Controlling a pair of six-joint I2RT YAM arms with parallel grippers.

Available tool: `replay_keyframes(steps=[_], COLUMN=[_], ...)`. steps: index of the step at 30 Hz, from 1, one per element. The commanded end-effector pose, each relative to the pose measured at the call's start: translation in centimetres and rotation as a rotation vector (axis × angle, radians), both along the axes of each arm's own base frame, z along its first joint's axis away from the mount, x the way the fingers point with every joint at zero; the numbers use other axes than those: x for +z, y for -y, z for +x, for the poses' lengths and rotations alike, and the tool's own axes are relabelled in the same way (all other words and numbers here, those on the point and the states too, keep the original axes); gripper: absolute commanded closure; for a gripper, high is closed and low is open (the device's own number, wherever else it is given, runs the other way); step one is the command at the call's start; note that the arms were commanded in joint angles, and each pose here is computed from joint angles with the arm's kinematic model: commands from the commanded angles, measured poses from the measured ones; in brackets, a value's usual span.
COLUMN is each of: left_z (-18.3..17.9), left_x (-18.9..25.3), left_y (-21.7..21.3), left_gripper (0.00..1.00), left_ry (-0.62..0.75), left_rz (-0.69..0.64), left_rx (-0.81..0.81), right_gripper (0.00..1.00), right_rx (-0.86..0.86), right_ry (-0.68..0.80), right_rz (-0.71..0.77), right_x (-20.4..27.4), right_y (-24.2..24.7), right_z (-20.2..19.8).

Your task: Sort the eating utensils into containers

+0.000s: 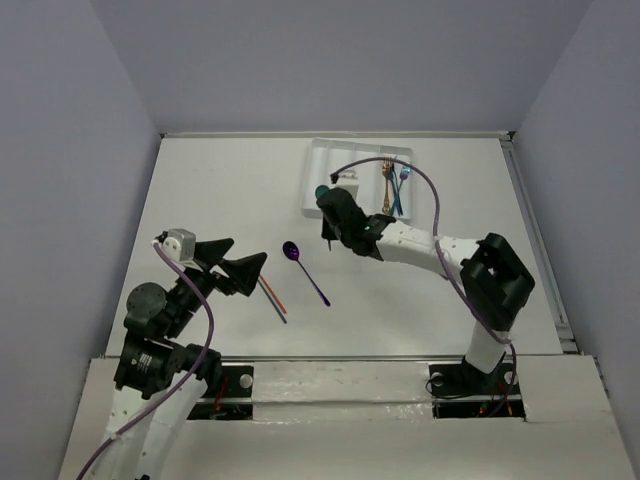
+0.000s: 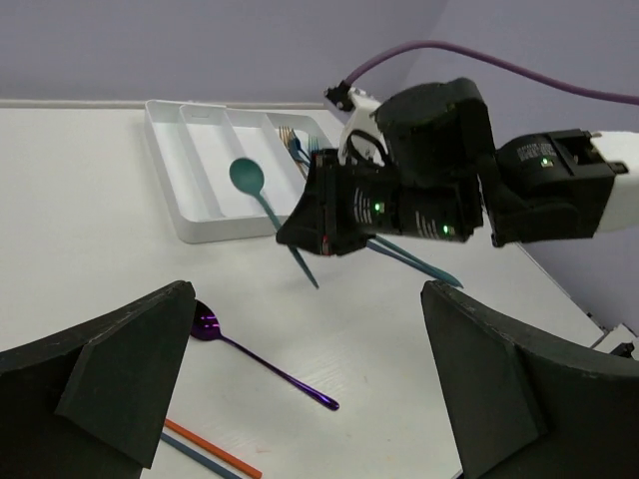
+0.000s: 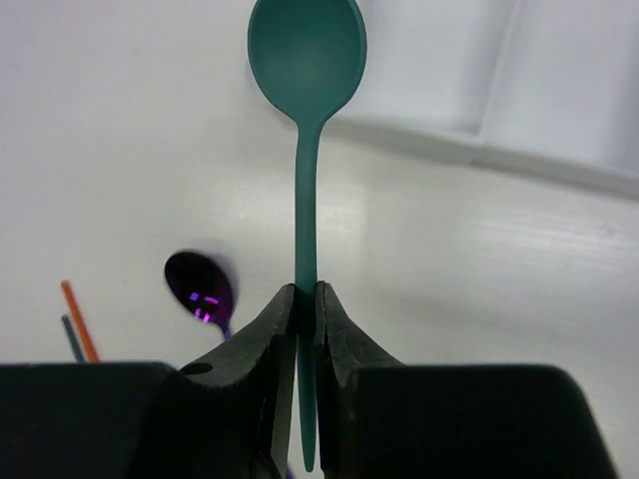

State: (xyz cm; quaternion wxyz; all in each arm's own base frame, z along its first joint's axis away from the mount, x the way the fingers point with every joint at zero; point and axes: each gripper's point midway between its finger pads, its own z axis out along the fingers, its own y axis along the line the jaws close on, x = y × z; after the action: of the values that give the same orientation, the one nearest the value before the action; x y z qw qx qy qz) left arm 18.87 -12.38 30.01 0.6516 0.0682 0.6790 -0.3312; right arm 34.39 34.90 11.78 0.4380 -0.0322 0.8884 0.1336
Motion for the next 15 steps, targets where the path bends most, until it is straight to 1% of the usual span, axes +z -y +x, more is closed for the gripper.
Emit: replay_keyframes(steps=[1,3,4,5,6,8,9,11,12,14,15], left_z=[-0.1,-0.1,-0.1,-0.1,-0.1,-0.1,-0.1,-0.1,-0.1,-0.1,-0.1], left_x=[1.1,1.1,1.2,1.1,1.1,1.1,1.1,1.1,1.0,1.0,1.0], left_y=[0.0,-0.1,-0.1,-0.1,0.0,0.0,0.1,0.1,0.1,0.2,0.4], left_gripper=[0.01,0.01,0.01,0.01,0.01,0.01,0.01,0.01,0.01,0.01,0.01], left_ry=[0.058,0.059,0.060,0.059,0.061,0.059,0.058,0.059,0.056,0.054,0.053], left_rz=[-0.011,-0.012,-0.012,-0.012,-0.012,-0.011,-0.011,-0.009,-0.008,-0.008,-0.007], left_rx=[-0.002,-0.002,-0.002,-0.002,-0.003,-0.006,-0.008,-0.012,-0.012,-0.015,-0.023], right_gripper=[1.00,1.00,1.00,1.00,1.00,1.00,1.00,1.00,0.99,0.96,0.92], right_rx=[-0.057,-0.049,-0.070,-0.081,-0.107,-0.125,-0.149,-0.166,-0.182,-0.185,-0.191], right_ry=[0.121,0.133,0.122,0.124,0.124,0.121,0.117,0.100,0.086,0.075,0.068], right_rz=[0.049,0.052,0.041,0.036,0.031,-0.003,-0.031,-0.055,-0.071,-0.073,-0.071], right_x=[4.6,4.8,4.6,4.6,4.5,3.8,3.4,2.6,2.0,1.4,1.2], right_y=[3.7,4.9,6.6,7.2,8.1,8.8,9.9,10.6,11.0,11.0,11.4], right_z=[6.5,8.6,10.2,11.2,13.0,15.1,16.1,17.5,18.7,19.5,20.0])
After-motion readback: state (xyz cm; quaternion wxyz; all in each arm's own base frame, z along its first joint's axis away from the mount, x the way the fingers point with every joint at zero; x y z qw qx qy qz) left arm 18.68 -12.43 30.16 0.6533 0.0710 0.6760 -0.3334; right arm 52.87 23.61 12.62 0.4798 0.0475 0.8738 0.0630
